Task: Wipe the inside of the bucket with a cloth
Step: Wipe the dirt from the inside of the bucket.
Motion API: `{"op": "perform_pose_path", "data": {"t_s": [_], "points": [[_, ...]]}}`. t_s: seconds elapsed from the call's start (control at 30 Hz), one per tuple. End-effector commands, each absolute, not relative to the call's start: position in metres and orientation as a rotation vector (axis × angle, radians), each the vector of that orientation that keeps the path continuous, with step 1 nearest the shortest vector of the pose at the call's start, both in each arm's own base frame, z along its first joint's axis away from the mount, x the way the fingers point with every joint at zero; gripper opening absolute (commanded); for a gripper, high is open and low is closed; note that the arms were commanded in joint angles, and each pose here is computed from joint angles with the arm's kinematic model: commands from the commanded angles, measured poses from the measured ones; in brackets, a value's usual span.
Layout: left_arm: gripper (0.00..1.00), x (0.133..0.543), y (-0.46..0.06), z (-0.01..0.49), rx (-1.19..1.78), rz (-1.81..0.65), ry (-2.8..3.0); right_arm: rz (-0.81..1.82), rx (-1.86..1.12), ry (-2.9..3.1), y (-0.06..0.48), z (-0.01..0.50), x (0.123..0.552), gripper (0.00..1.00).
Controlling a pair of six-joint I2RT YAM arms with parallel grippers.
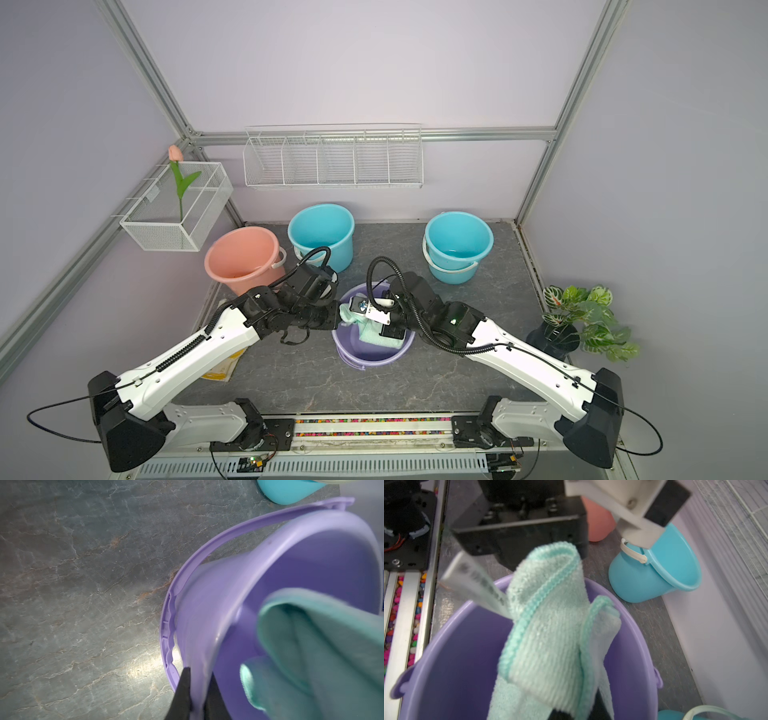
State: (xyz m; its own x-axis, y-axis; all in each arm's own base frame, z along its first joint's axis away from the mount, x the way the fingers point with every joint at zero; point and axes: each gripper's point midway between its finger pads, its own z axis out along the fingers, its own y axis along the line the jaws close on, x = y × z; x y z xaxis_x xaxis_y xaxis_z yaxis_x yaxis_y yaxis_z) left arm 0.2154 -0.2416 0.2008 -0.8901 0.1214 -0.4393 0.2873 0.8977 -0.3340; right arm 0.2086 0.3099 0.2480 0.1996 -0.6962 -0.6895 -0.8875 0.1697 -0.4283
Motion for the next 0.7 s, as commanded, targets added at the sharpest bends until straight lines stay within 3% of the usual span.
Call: {"op": "perform_pose_path", "data": {"t_s": [0.0,0.37,0.67], "points": [[0.0,0.218,-0.249,0.213,0.378,-0.52,2.55,0.21,-1.847,1.241,0.323,0.225,0.193,0.07],[0.0,0.207,-0.252,0.212,0.442,-0.516,2.501,0.077,-2.117,0.95,0.328,0.167,0.194,0.07],[0.0,0.196,-0.26,0.222,0.495,-0.611,2.438,0.021,-2.101,0.857,0.354,0.142,0.215,0.07]]}}
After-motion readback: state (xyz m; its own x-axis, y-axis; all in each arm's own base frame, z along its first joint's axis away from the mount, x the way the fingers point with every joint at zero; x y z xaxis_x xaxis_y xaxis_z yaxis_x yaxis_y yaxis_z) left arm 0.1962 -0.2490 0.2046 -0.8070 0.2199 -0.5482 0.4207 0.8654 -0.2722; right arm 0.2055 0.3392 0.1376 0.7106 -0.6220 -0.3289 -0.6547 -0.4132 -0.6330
